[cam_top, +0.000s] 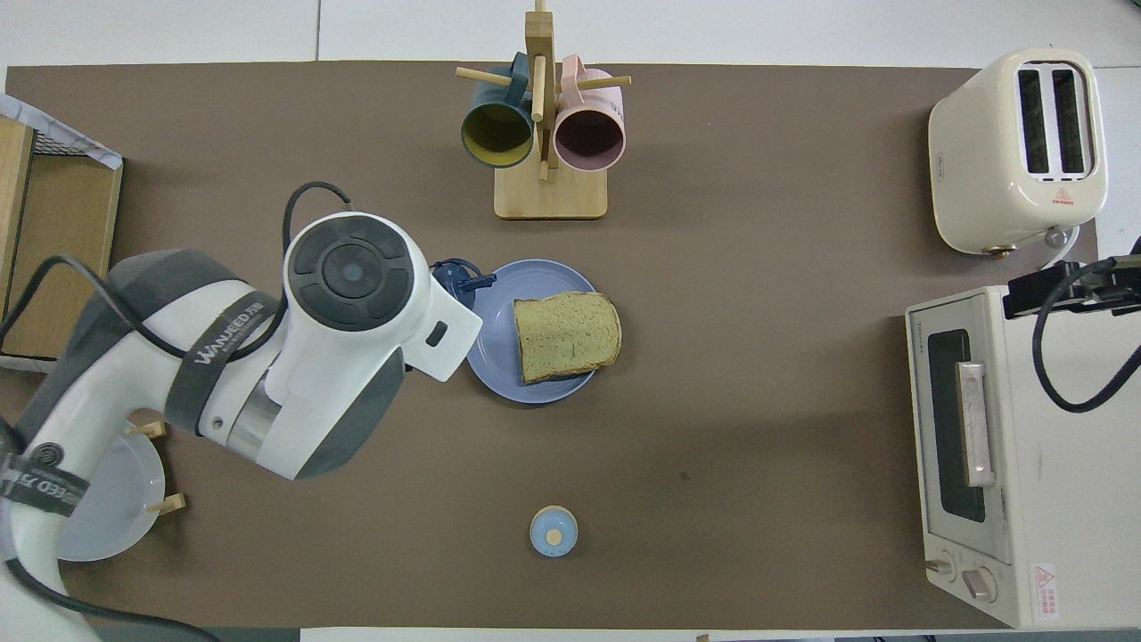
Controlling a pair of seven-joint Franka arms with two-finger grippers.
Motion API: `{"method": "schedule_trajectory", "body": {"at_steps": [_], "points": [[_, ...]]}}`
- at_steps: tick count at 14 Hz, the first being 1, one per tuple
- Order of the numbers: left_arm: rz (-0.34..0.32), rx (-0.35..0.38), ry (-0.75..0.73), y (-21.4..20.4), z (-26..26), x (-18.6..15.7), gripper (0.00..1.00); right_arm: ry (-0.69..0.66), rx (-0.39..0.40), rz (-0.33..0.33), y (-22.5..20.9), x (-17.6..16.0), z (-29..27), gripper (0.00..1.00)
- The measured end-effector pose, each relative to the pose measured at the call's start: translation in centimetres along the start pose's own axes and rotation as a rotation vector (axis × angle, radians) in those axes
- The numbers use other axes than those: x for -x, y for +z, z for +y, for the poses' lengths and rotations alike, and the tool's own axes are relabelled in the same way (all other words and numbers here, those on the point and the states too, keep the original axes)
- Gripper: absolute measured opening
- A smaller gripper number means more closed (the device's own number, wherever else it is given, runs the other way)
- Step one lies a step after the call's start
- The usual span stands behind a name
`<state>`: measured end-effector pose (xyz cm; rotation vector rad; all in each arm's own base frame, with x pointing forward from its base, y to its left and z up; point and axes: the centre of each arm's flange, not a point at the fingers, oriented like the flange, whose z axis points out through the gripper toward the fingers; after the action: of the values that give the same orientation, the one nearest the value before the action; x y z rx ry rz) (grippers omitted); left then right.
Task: Put bread on plate and add seasoning
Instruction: 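Move the open bottle over the plate with the left gripper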
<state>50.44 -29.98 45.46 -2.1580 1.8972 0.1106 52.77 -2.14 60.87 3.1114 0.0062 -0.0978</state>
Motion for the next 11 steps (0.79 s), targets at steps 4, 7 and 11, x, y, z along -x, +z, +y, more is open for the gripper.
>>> {"method": "schedule_trajectory", "body": {"at_steps": [4, 7, 11], "points": [[-0.149, -0.126, 0.051, 1.8, 2.0, -4.1, 0.47, 0.009, -0.001, -0.001, 0.1, 0.0, 0.5, 1.00], [-0.273, -0.213, 0.111, 3.0, 3.8, -6.5, 0.47, 0.005, 0.000, -0.003, 0.2, -0.1, 0.3, 1.00], [-0.427, -0.311, 0.144, 6.0, 5.6, -9.3, 0.47, -0.001, 0.002, -0.006, 0.3, -0.4, -0.1, 1.00]]}}
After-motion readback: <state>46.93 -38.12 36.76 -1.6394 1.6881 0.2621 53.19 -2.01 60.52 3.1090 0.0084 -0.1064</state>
